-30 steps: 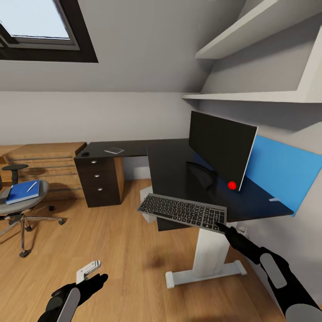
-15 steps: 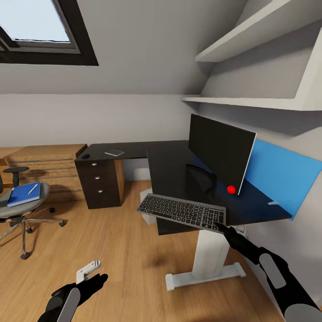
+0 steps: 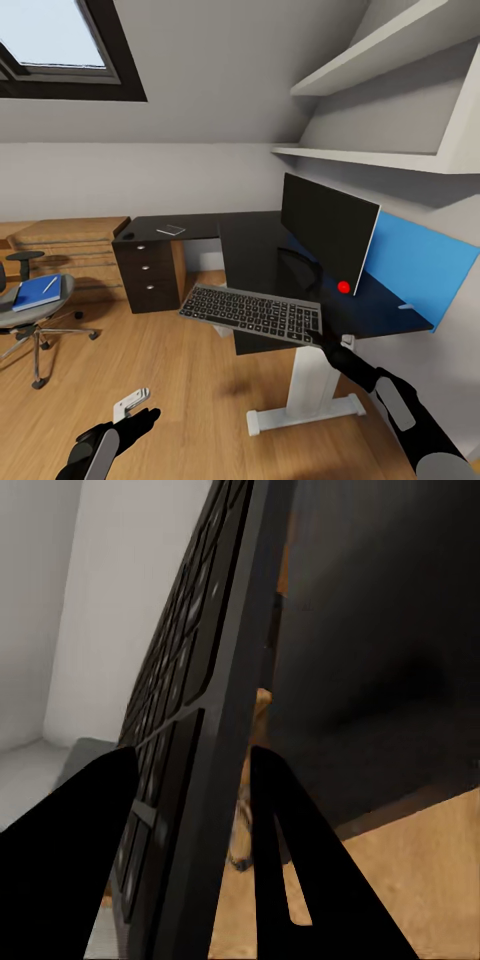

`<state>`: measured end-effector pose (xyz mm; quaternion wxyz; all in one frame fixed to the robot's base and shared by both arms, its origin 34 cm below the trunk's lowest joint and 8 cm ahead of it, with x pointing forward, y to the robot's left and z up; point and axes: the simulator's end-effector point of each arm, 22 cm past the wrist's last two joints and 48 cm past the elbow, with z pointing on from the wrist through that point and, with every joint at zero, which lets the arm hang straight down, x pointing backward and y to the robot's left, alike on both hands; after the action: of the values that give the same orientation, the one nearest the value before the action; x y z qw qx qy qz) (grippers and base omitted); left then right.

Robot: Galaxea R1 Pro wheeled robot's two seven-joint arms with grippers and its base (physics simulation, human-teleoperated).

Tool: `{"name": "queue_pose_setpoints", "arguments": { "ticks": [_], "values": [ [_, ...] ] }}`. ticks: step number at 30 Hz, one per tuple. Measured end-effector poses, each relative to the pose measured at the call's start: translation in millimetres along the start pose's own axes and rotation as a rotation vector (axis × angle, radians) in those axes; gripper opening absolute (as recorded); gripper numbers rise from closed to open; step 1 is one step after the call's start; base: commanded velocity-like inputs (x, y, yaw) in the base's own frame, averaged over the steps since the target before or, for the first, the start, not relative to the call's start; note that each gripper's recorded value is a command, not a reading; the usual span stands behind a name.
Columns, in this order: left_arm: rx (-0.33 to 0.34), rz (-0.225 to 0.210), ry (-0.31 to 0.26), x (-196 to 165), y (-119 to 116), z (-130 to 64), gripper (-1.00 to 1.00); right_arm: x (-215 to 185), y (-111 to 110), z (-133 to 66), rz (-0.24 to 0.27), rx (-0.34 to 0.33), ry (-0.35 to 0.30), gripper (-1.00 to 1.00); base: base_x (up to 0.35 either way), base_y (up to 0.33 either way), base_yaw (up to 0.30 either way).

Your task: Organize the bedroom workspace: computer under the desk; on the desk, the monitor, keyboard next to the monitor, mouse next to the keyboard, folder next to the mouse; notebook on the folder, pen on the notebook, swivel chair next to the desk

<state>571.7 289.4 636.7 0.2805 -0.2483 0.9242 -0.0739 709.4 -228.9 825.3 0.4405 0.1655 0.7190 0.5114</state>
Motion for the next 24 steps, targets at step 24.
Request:
{"name": "queue_pose_setpoints", "arguments": {
  "ticks": [24],
  "values": [
    [0.002, -0.002, 0.001, 0.8, -0.8, 0.3, 1.0, 7.2, -2.8, 0.2, 0.009, -0.006, 0.01, -1.0, -0.075, 0.146, 0.0]
  ]
}}
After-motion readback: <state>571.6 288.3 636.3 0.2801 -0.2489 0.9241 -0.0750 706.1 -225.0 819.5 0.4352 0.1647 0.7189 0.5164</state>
